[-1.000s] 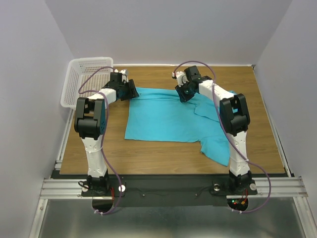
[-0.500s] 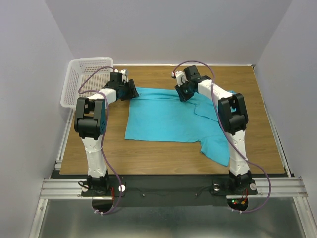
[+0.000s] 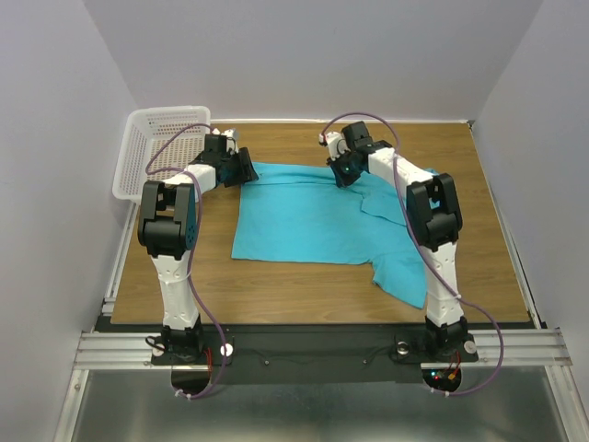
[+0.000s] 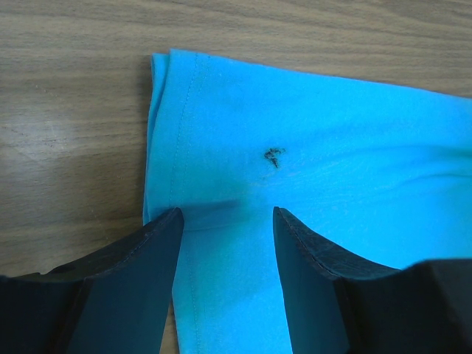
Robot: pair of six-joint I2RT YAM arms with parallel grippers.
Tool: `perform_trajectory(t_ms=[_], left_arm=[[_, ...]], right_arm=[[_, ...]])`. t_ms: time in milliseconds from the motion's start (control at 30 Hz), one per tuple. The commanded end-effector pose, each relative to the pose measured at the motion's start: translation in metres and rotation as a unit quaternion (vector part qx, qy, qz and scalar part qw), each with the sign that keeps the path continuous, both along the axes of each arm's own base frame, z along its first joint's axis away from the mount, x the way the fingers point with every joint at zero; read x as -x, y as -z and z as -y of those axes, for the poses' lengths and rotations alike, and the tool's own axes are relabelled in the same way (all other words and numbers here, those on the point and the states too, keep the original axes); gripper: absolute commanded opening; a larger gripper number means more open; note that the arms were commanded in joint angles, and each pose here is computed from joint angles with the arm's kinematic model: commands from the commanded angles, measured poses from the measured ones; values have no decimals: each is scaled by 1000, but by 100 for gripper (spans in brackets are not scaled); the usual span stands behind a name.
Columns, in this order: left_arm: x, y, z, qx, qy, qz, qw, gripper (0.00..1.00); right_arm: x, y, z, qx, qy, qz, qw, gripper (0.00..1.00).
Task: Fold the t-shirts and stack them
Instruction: Fold the tshirt
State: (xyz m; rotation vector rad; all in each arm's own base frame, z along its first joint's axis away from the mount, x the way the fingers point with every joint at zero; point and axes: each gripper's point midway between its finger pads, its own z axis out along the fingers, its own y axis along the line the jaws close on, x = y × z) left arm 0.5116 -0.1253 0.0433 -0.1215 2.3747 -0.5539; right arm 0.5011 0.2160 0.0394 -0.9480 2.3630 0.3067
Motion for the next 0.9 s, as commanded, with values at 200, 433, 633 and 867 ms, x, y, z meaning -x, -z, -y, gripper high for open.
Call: perform_trajectory(t_ms=[200, 433, 633, 867], left_arm=[[4, 10, -4, -9, 2, -16, 1000, 64], [4, 10, -4, -9, 2, -17, 1000, 64], [4, 11, -4, -9, 3, -17, 1000, 64], [4, 9, -4, -9, 3, -15, 1000, 64]], right_arm=[[9, -51, -6, -15, -32, 48, 998, 1], [21, -46, -7, -19, -56, 36, 998, 2], [35, -45, -13, -32, -89, 17, 995, 18], [49, -86, -13, -57, -110, 44, 991, 27]])
